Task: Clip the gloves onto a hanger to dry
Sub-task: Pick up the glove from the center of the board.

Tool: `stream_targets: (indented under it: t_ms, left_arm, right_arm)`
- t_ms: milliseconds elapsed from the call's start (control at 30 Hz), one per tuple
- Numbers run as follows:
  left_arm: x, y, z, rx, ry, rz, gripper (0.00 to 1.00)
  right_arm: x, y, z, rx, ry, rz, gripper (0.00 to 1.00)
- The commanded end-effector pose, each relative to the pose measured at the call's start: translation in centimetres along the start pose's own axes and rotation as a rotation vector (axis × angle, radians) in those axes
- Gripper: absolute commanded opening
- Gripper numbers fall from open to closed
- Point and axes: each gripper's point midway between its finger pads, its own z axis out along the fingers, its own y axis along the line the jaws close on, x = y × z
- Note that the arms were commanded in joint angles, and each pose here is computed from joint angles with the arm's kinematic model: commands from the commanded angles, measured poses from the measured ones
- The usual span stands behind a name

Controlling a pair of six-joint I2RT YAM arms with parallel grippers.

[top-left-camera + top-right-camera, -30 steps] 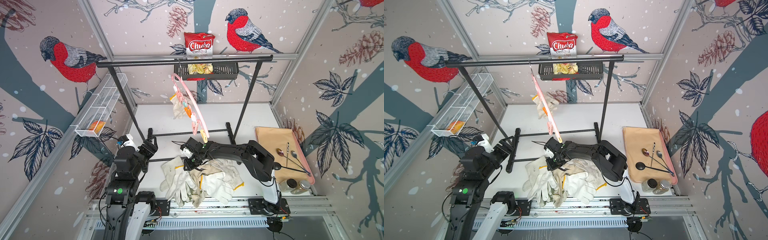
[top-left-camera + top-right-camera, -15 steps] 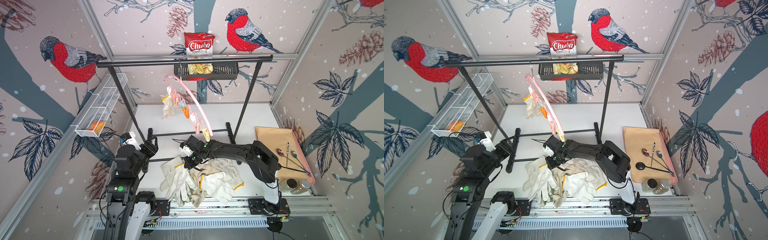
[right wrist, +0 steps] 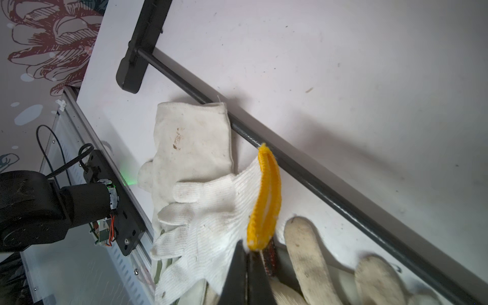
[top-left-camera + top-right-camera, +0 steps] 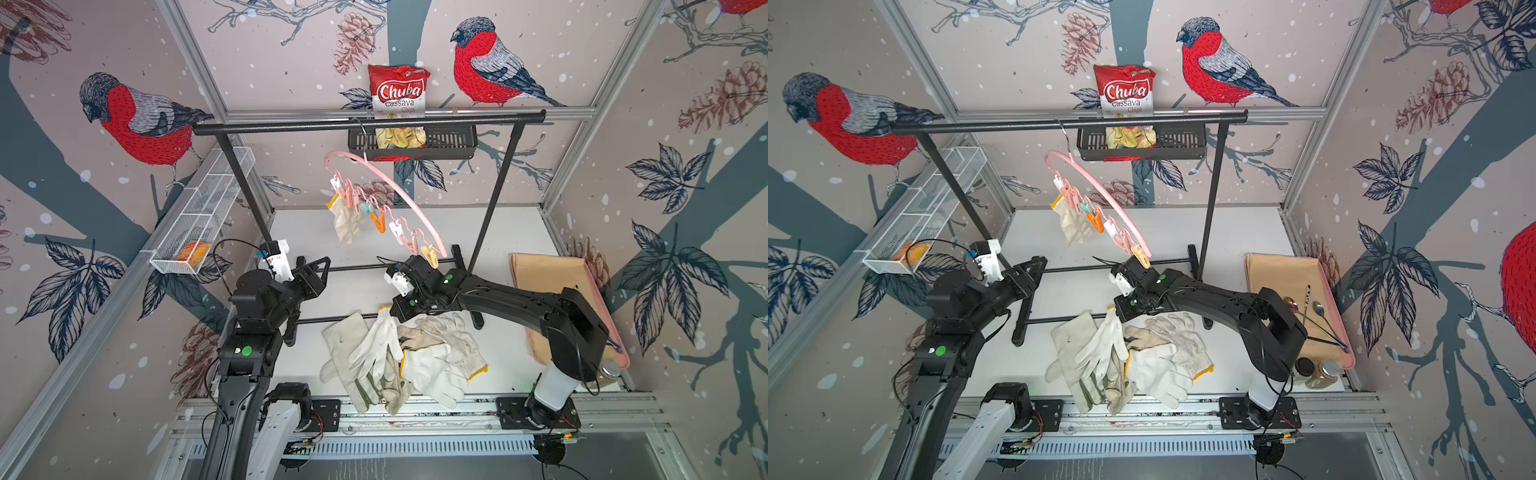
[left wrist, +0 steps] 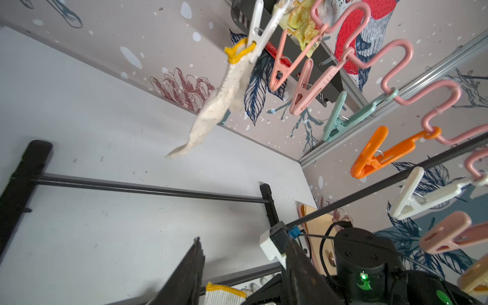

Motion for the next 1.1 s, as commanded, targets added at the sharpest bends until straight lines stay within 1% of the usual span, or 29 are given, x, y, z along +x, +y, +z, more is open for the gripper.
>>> stream_targets:
  t_ms: [0, 100, 200, 267, 433, 533, 700, 800, 867, 1067]
  left_arm:
    - [0.2, -2.2, 0.8, 0.145, 0.022, 0.042, 0.48]
    - [1.9, -1.4, 2.0, 0.127, 0.072, 0.049, 0.48]
    - [3.8, -1.2, 3.3, 0.121, 0.132, 0.079, 0.50]
    - [5.4, -1.2, 4.4, 0.133, 0.198, 0.094, 0.50]
    - [8.8, -0.8, 6.0, 0.176, 0.338, 0.122, 0.52]
    - [10.2, -1.1, 6.4, 0.252, 0.378, 0.141, 0.53]
    - [13.1, -2.8, 5.9, 0.481, 0.435, 0.161, 0.54]
    - [14.3, -3.7, 5.3, 0.582, 0.425, 0.234, 0.54]
    - [14.4, -4.0, 5.5, 0.601, 0.408, 0.254, 0.56]
    - [14.8, -5.4, 6.1, 0.675, 0.429, 0.301, 0.55]
  right_arm:
    - [-0.1, -1.0, -1.0, 0.042, -0.024, -0.039, 0.00]
    - [-0.2, -1.5, -1.8, 0.085, -0.040, -0.082, 0.00]
    - [-0.6, -1.9, -2.5, 0.126, -0.057, -0.127, 0.00]
    - [-0.7, -2.1, -3.0, 0.140, -0.065, -0.155, 0.00]
    - [-0.3, -1.6, -4.3, 0.092, -0.088, -0.219, 0.00]
    - [0.1, -0.4, -5.6, 0.032, -0.133, -0.275, 0.00]
    - [0.6, 1.3, -7.8, -0.037, -0.220, -0.353, 0.00]
    - [0.5, 2.3, -8.7, -0.070, -0.263, -0.381, 0.00]
    - [0.4, 3.1, -9.0, -0.087, -0.273, -0.400, 0.00]
    - [0.5, 5.9, -9.5, -0.120, -0.265, -0.467, 0.00]
